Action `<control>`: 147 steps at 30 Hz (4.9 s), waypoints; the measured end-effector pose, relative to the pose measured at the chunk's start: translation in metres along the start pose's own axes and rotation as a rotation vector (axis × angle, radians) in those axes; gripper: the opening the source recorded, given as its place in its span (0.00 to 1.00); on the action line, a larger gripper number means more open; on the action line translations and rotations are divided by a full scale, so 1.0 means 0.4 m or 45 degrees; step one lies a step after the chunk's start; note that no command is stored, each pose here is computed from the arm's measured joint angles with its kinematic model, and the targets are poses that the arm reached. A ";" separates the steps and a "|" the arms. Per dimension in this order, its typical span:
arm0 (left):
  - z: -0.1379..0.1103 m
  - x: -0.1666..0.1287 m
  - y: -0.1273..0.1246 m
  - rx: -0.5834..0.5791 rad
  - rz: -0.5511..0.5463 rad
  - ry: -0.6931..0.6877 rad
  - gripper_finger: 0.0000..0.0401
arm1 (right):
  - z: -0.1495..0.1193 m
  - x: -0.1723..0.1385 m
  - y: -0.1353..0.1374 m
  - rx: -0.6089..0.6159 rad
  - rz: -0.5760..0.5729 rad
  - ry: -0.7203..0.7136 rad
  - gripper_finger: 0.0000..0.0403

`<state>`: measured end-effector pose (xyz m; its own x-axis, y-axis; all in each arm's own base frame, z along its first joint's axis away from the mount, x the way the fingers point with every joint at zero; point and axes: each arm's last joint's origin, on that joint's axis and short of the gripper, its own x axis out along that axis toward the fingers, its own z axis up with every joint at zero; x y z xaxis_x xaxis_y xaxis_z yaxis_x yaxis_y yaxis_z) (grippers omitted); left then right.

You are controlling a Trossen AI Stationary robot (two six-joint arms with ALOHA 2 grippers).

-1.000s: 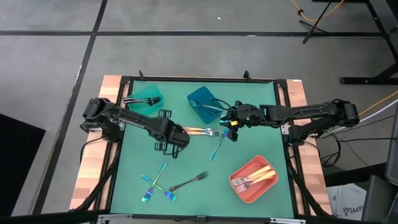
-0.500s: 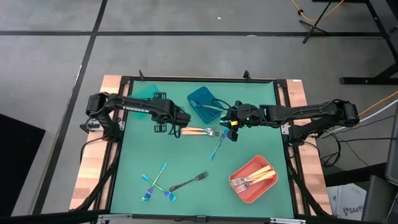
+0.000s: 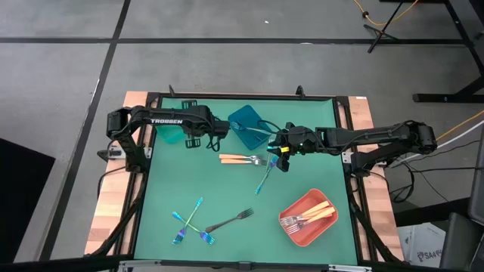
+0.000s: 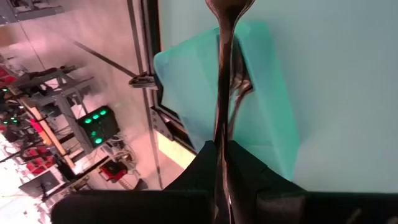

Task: Sort silverware by color (type)
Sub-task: Put the black fork into the green bin, then put the purple fork into the blue bin

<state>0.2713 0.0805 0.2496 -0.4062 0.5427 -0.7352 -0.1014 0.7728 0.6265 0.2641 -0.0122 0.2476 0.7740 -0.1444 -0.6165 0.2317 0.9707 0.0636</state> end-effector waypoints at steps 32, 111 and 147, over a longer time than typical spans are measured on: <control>-0.022 0.150 0.165 -0.193 -0.126 0.250 0.03 | -0.001 0.000 0.000 -0.001 -0.001 0.007 0.26; -0.115 0.300 0.031 0.107 -0.242 0.260 0.18 | -0.001 0.000 0.000 0.000 -0.001 0.006 0.26; -0.034 0.017 0.017 -0.276 -0.294 -0.175 0.18 | -0.001 0.000 0.000 -0.078 -0.001 0.006 0.26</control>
<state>0.2553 0.0851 0.2525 -0.2251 0.4123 -0.8828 -0.3730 0.8006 0.4690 0.2638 -0.0121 0.2473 0.7709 -0.1442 -0.6204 0.1957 0.9806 0.0152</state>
